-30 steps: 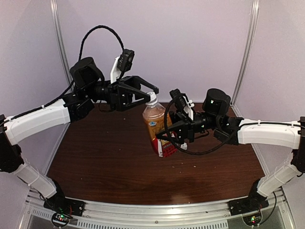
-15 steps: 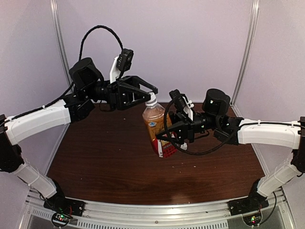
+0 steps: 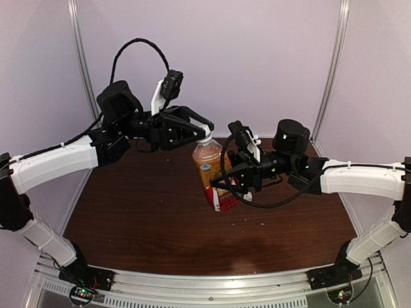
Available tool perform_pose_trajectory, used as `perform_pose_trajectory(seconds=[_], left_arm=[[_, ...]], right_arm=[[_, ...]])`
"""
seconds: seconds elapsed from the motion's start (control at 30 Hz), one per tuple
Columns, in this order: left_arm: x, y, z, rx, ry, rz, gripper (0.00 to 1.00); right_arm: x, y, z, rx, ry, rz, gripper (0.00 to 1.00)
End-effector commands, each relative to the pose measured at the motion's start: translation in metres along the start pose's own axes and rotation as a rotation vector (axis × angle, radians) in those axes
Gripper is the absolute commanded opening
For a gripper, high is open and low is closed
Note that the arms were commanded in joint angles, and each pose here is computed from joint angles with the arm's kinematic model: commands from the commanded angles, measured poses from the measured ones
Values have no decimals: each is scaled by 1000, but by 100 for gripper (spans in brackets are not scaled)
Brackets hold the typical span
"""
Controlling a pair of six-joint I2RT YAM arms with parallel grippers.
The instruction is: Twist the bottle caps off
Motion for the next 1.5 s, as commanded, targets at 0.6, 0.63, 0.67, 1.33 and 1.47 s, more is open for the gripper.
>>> perform_pose_trajectory(seconds=[0.6,0.63,0.67,1.33,1.47], left_arm=[[25,13,5,36,51,346,14],[31,18,5,49,68,434,14],[35,22,4,65,89,520,14],[46,54,10,107,132,932,14],[43,57,12,116,100,939,16]], right_arm=[[-24,15,13,-57,39,-338,41],[-29,19,15,-73,46,-404,41],[-32,21,15,-74,47,-438,41],[-48,28,9,-95,59,-582,40],[-45,30,9,-96,65,-582,40]])
Point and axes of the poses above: each gripper's point midway between its finger pads, its own y axis back along the fingers, its own x axis along the line the jaws close on, z = x × y, the point moved 6 cm from there along y, back along the fingers, and after that the axes turned 14 degrees about -y, right-handed, at the moved point
